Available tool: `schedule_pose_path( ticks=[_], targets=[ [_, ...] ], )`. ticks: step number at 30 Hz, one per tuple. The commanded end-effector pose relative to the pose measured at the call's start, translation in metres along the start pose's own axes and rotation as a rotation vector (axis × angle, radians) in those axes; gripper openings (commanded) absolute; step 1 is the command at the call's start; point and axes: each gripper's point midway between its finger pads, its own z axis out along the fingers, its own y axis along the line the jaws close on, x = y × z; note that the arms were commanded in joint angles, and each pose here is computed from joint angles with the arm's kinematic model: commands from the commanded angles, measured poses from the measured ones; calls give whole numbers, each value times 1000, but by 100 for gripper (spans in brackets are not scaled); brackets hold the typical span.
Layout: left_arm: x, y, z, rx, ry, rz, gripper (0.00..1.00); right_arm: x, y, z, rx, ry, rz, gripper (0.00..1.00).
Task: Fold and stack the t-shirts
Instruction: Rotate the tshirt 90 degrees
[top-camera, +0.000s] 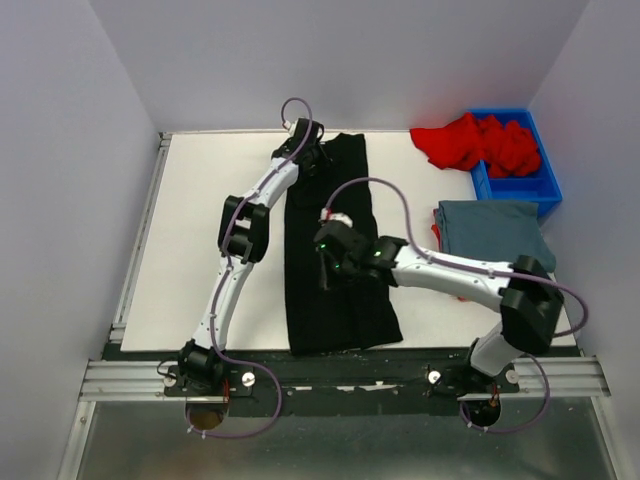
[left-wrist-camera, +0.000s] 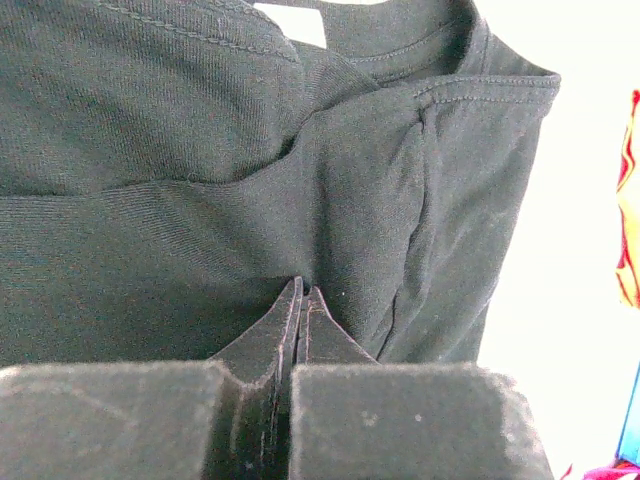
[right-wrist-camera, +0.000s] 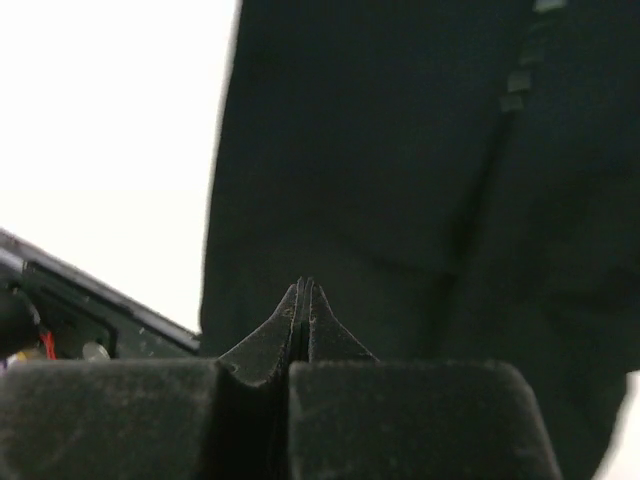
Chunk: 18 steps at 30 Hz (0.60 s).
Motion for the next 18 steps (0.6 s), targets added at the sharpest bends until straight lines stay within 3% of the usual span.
schedule_pose_path(
  ticks=[1,4,7,11,16,18],
  targets=[
    [11,8,18,-1,0,52,0,-23,-61,-14,66,-92,32,1],
    [-8,-10,15,79,-44,53,0,-15,-99,-23,109,-78,79,4],
    [-22,-38,-5,166,-58,101,1,2,-122,-31,140,-73,113,24],
    [-45,-66,-54,221,-90,204,25,30,-137,-43,164,-34,143,40],
    [-66,-96,-127,277,-107,276,52,81,-148,-50,172,91,232,41],
    [-61,-102,-153,294,-72,287,69,99,-150,-52,162,136,258,41]
  ],
)
